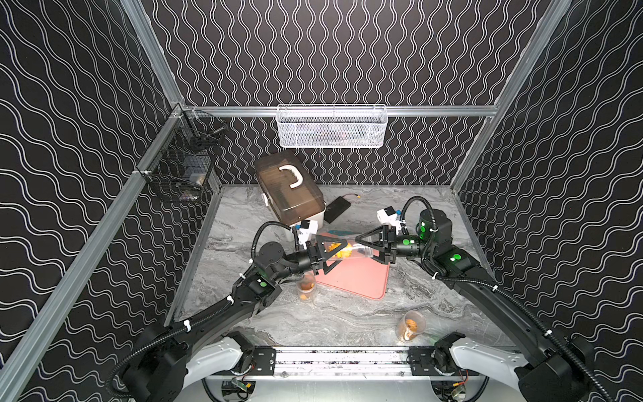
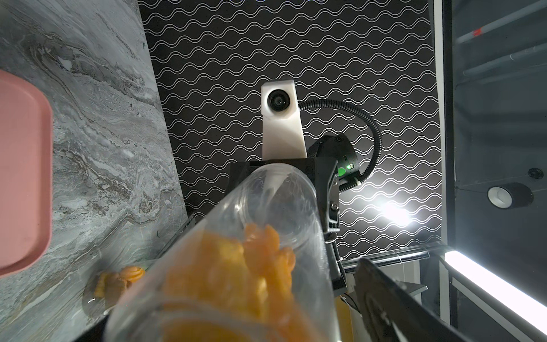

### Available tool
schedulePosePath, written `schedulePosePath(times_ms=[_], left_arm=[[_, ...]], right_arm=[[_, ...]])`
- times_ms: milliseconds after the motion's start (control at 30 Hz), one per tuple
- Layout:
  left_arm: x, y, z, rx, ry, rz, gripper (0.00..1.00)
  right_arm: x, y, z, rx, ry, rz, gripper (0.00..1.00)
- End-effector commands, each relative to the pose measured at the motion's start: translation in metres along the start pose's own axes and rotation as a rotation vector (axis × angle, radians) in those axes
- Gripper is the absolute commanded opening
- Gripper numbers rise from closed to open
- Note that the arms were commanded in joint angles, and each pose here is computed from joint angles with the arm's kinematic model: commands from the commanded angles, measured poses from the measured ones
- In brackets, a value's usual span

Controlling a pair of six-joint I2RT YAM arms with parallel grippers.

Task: Pour the cookies out of the jar
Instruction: Unscrew the lid from the jar.

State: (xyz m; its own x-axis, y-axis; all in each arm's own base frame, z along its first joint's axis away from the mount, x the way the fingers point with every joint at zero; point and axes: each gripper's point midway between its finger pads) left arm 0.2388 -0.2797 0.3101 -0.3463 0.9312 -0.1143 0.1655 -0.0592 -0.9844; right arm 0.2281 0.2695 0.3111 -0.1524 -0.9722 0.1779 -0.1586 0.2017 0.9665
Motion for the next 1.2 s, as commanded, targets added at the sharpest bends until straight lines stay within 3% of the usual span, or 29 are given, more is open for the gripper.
schedulePosePath(times_ms=[0, 500, 600, 833, 1167], left_arm=[[0.0014, -0.0262, 0.0013, -0.050, 0.004, 0.075, 0.91], [0.0001, -0.0236, 0.0014, -0.036, 0.010, 0.087, 0.73], [-0.0006, -0.0220, 0.0021, -0.034, 0.016, 0.082, 0.75], [-0.0045, -0.0184, 0.0012, -0.029, 0.029, 0.053, 0.92], [-0.0055, -0.0183, 0.0017, -0.022, 0.043, 0.053, 0.92]], right_arm=[[-0.0003, -0.0009, 0.0012, 0.006, 0.007, 0.001, 0.64], [-0.0007, -0.0025, 0.0004, 0.006, 0.006, 0.011, 0.65], [-0.0011, -0.0025, 0.0001, 0.005, 0.008, 0.013, 0.65], [-0.0002, 0.0018, 0.0014, 0.018, 0.018, 0.006, 0.64], [0.0016, -0.0019, 0.0058, 0.021, 0.025, 0.022, 0.64]])
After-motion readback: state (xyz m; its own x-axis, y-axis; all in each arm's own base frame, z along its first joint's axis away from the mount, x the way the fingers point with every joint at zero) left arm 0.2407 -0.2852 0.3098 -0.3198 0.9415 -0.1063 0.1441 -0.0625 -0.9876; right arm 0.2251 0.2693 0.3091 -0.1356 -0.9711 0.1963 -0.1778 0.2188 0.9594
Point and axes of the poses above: each gripper's point midway between its finger pads, its own x axis back along the fingers, its own y axis along the line the jaws close on, z = x × y, and after that the axes turned 1 degree about x, right-handed
